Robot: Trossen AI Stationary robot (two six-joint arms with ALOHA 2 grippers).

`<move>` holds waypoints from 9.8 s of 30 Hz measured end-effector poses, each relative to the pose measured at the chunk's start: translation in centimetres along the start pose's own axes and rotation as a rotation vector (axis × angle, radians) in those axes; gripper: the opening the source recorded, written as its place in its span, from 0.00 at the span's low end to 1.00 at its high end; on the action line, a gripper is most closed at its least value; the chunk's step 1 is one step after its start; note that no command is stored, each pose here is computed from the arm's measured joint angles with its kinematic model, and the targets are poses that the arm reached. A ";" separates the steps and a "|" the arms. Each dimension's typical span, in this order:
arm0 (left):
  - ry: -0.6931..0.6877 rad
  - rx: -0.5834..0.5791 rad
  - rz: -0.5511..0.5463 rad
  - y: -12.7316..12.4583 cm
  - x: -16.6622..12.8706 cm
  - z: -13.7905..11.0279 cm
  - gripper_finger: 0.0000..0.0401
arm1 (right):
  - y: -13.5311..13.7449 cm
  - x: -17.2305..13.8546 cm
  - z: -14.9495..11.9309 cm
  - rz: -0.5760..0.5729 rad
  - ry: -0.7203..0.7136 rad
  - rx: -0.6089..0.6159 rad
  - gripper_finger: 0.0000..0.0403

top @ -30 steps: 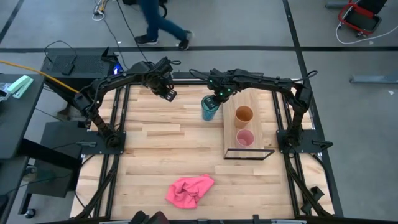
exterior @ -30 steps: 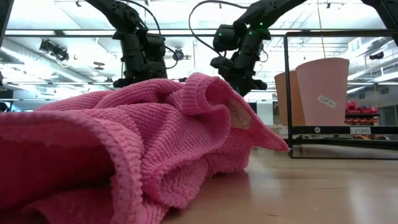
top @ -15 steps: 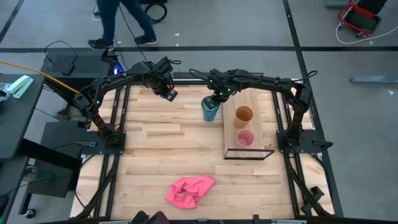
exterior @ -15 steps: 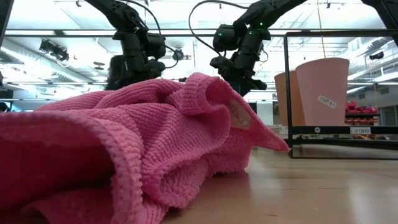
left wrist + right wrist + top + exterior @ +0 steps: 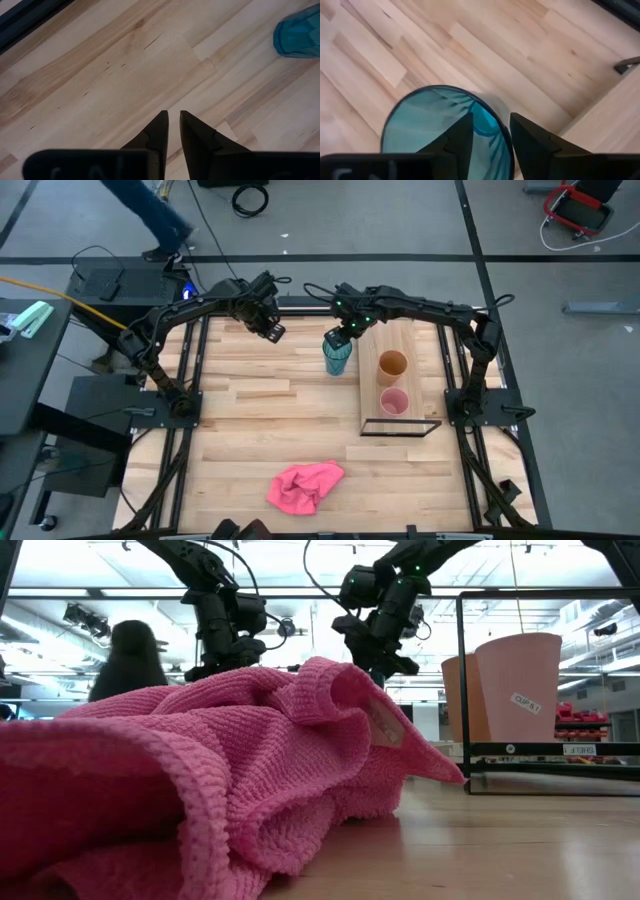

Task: Stack small to large cups/mugs on shelf
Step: Put the blue cup on the shelf, then return to Home Position

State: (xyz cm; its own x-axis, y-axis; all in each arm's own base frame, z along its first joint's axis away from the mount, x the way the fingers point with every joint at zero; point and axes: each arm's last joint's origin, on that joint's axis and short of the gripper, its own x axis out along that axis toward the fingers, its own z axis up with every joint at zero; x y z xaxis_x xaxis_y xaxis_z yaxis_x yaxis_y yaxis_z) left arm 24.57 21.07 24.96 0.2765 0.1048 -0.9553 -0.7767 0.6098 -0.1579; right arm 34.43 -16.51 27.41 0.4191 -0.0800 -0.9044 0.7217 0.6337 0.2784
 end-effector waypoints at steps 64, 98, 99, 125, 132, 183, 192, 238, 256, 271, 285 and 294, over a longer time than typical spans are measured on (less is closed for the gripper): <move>-0.059 0.026 -0.019 -0.7 0.1 0.5 0.08 | -8.3 -17.4 -2.8 -0.380 0.015 0.010 0.02; -0.098 -0.003 -0.029 -0.7 0.0 0.9 0.08 | -10.8 -10.1 -5.2 -0.304 0.014 -0.002 0.08; -0.098 -0.003 -0.029 -0.7 0.0 0.9 0.08 | -10.9 -10.1 -5.1 -0.305 0.010 0.000 0.09; -0.097 -0.004 -0.028 -0.7 0.0 0.9 0.08 | -11.5 -10.2 -5.0 -0.249 0.013 0.035 0.11; -0.097 -0.004 -0.029 -0.7 0.0 0.9 0.10 | -11.5 -10.2 -5.0 -0.247 0.014 0.035 0.12; -0.099 -0.072 -0.183 -2.1 -1.3 1.3 0.10 | -7.5 -21.3 -8.2 -0.159 -0.189 0.038 0.32; -0.342 0.033 -0.316 -6.5 -9.6 2.7 0.08 | -5.3 -28.0 -14.8 0.066 -0.498 -0.050 0.32; -1.218 0.635 -0.765 -7.5 -35.8 -14.7 0.07 | -11.6 -39.5 -31.3 0.671 -1.273 -0.180 0.32; -1.363 0.351 -0.816 0.8 -27.6 -23.1 0.10 | -10.3 -32.7 -29.9 0.831 -1.307 -0.226 0.32; -1.467 0.259 -0.863 4.6 -22.0 -27.4 0.09 | -12.4 -27.1 -32.5 0.947 -1.400 -0.114 0.32; -1.457 0.189 -0.911 4.8 -17.9 -27.9 0.07 | -12.1 -24.7 -30.9 0.964 -1.356 -0.066 0.32; -1.465 0.183 -0.920 3.9 -15.9 -27.1 0.10 | -11.7 -22.9 -29.7 1.029 -1.384 -0.100 0.32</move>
State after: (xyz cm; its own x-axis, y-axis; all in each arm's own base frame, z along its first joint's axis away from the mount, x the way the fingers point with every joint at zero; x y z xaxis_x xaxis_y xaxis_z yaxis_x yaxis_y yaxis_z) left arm 1.85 0.49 32.76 0.8756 0.2041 0.4378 -0.0444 0.9365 -0.3478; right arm 0.01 0.81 35.27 0.8134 -0.1597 0.5593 -0.1362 0.8825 0.4501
